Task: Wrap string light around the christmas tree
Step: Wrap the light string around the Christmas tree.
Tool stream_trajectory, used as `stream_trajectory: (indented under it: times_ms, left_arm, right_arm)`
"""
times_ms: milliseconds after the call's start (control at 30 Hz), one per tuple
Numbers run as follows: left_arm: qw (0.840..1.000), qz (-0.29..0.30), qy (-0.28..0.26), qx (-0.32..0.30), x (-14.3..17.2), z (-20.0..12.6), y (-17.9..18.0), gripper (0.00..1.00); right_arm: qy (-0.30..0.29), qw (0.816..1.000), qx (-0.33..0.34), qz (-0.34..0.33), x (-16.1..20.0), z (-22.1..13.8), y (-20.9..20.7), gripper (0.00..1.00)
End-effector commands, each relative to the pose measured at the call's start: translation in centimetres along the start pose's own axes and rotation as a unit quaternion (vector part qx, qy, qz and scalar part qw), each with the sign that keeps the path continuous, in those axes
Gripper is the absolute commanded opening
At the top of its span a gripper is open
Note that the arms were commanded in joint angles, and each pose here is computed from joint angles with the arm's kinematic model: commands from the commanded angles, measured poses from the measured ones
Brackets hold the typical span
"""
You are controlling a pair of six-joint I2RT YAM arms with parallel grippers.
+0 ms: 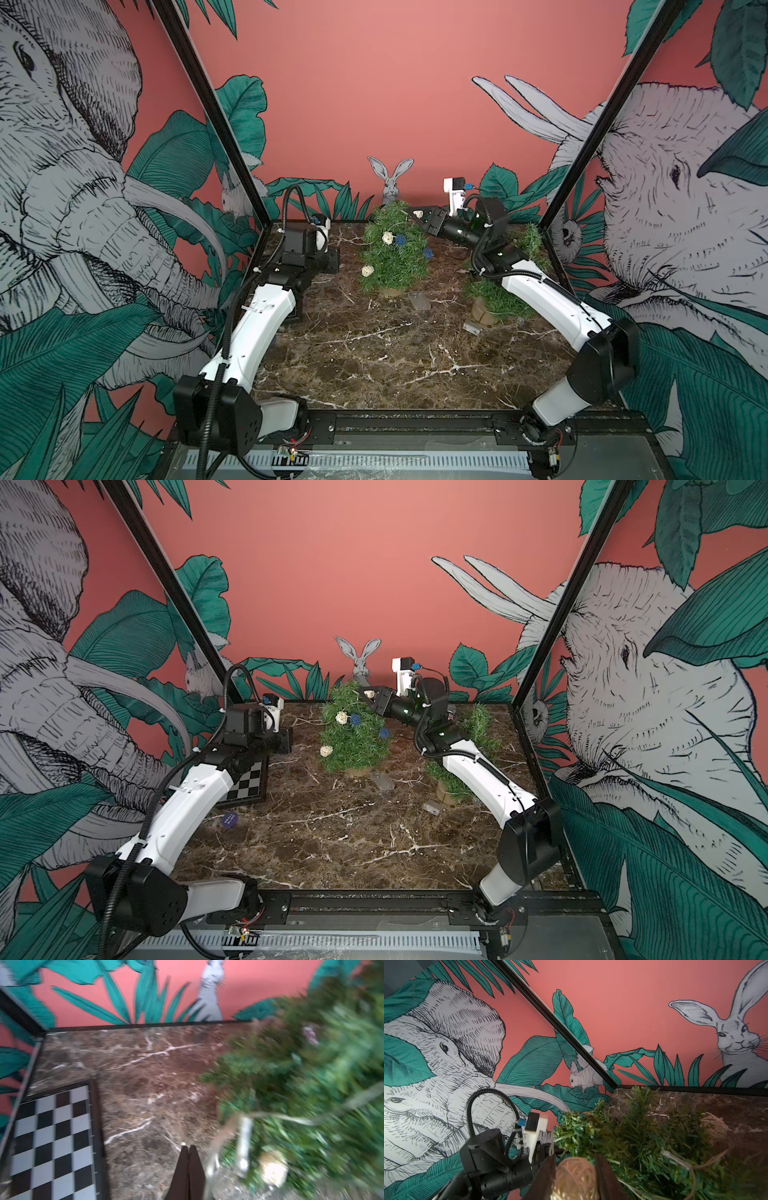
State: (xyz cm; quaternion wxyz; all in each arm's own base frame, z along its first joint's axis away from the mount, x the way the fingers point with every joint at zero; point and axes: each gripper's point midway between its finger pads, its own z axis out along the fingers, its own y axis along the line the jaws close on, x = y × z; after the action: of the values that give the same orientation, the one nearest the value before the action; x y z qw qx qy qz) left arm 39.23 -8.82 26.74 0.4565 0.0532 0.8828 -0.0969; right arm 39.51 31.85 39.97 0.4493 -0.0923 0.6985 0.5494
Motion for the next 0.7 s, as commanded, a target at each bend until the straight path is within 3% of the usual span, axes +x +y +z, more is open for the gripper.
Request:
stream_trajectory:
  times_ms: [0, 200, 367, 667]
  left_arm:
    - [1.000, -0.019, -0.006, -0.013, -2.1, 0.0, 0.9, 0.00]
    - [0.998, -0.037, 0.026, -0.052, -3.1, 3.1, 3.6, 0.00]
    - [0.996, -0.048, 0.005, -0.080, -5.5, 3.7, 6.1, 0.00]
    - [0.999, -0.001, -0.052, -0.015, -11.4, 6.8, 2.2, 0.00]
  right_arm:
    - [-0.017, 0.999, -0.004, -0.039, -1.8, -1.5, 1.3, 0.42]
    - [-0.037, 0.998, 0.008, -0.049, -4.6, -3.8, 0.4, 0.51]
    - [-0.030, 0.997, 0.038, -0.064, -5.5, -4.5, -0.9, 0.55]
    - [0.022, 0.973, 0.181, -0.143, -4.6, -5.0, -6.3, 0.54]
